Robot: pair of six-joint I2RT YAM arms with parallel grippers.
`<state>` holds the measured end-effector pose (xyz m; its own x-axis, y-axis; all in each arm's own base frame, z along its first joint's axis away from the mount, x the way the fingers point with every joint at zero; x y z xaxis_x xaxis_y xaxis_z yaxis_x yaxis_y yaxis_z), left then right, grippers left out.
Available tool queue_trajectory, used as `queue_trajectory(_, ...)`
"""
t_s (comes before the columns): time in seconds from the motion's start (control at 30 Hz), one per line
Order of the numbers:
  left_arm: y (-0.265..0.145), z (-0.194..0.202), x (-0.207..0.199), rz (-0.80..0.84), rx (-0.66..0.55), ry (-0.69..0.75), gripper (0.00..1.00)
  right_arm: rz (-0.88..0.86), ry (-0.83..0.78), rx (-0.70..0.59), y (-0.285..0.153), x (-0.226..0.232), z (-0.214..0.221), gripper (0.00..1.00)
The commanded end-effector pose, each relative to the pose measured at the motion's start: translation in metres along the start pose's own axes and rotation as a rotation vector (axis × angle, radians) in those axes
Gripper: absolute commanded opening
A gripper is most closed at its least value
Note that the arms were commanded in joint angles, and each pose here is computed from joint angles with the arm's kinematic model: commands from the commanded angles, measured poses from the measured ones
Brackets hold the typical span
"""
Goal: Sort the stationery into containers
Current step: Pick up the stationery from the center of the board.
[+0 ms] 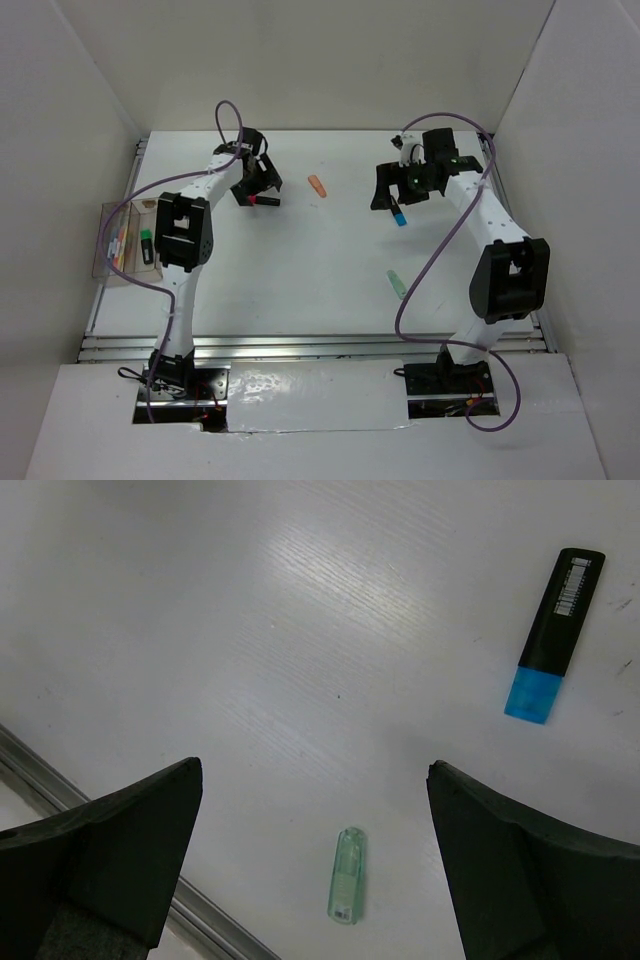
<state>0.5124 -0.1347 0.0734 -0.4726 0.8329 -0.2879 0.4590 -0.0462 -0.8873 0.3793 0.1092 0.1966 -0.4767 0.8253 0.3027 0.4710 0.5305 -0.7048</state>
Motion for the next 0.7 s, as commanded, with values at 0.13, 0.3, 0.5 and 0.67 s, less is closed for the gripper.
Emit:
queue_trajectory(0.13,0.022,-0.019,-0.001,-0.010,-0.055,-0.002,0.99,-0.014,-0.009,-0.012,-0.007,-0.003,-0.007,0.99)
queue_trajectory(0.3,0.028,-0.025,-0.003,-0.001,-0.081,0.031,0.98,-0.019,0.002,-0.011,-0.008,-0.007,-0.007,0.99)
queue_trajectory(0.5,0.027,-0.022,-0.013,0.048,-0.078,0.106,0.78,-0.021,0.009,-0.014,-0.010,-0.009,-0.008,0.98)
queue_trajectory(0.67,0.027,0.001,-0.011,-0.016,-0.043,0.229,0.74,-0.027,0.012,-0.016,-0.012,-0.009,-0.007,0.98)
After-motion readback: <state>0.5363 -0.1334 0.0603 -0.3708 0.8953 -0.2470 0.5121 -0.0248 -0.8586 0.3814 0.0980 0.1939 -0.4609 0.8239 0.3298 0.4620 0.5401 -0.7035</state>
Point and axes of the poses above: each gripper's point midway between its finger pads, its own y axis out along the fingers, its own x axis along the line the jaws close on, z = x × y, the point moved 3 cm from there along -y, back along the fingers, and after that the axes turned 2 degrees about -y, right-handed, at the moved point
